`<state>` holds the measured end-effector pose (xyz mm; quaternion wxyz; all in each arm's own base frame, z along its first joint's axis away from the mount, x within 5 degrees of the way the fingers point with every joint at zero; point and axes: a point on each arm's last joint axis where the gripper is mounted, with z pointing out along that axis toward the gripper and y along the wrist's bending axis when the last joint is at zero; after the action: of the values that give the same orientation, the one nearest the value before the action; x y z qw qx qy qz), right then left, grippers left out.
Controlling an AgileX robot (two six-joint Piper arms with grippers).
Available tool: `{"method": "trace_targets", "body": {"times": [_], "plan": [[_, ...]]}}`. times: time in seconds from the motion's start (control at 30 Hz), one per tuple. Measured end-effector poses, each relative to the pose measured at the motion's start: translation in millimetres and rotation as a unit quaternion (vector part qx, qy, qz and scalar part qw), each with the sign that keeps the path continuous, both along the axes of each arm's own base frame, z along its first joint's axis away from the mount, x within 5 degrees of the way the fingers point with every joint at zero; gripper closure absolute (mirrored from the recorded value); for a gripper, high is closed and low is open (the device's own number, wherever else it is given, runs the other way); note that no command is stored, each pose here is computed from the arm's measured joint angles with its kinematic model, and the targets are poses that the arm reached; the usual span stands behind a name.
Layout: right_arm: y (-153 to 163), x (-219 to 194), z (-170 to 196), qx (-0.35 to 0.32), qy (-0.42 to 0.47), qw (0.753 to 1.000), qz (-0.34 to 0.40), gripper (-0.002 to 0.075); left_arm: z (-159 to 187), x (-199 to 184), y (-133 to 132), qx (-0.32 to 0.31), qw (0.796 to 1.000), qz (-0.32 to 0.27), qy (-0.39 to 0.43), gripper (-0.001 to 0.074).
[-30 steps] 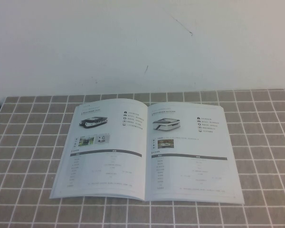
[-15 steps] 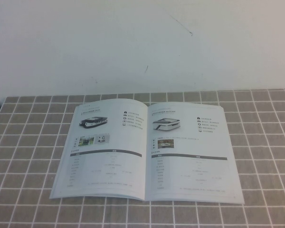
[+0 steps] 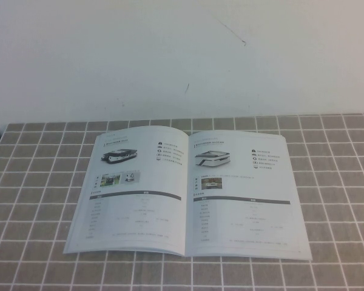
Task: Close book
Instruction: 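Close the open booklet and leave it lying on the table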
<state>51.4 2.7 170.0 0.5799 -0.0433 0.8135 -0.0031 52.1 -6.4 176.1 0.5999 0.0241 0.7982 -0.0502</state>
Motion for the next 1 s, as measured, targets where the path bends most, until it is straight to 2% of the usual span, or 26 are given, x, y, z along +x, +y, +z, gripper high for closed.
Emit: {"method": "trace_targets", "body": {"times": [0.27, 0.43, 0.53, 0.77, 0.87, 1.0], "plan": [[-0.5, 2.9, 6.8, -0.007, -0.05, 0.999, -0.001, 0.0729, 1.6, 0.6, 1.5, 0.025, 1.0, 0.002, -0.012, 0.0737], [-0.4, 5.3, 24.0, -0.007, -0.145, 0.989, -0.001, 0.0729, 12.9, 3.5, 2.3, 0.053, 0.995, 0.002, -0.089, 0.0737], [-0.2, 4.5, 40.2, -0.005, -0.233, 0.973, -0.001, 0.0729, 24.9, 4.0, 1.3, 0.05, 0.987, 0.001, -0.155, 0.0737], [0.0, -6.7, 73.0, -0.002, -0.414, 0.91, 0.0, 0.0729, 48.2, 0.3, -0.5, 0.032, 0.959, -0.003, -0.28, 0.0737], [-0.1, -9.8, 78.1, -0.011, -0.444, 0.896, -0.002, 0.0729, 54.8, -1.9, -1.1, 0.023, 0.948, -0.005, -0.316, 0.0737], [-0.3, -10.6, 79.3, -0.014, -0.451, 0.892, -0.003, 0.0729, 64.1, -6.1, -1.6, -0.009, 0.93, -0.01, -0.366, 0.0737]]}}
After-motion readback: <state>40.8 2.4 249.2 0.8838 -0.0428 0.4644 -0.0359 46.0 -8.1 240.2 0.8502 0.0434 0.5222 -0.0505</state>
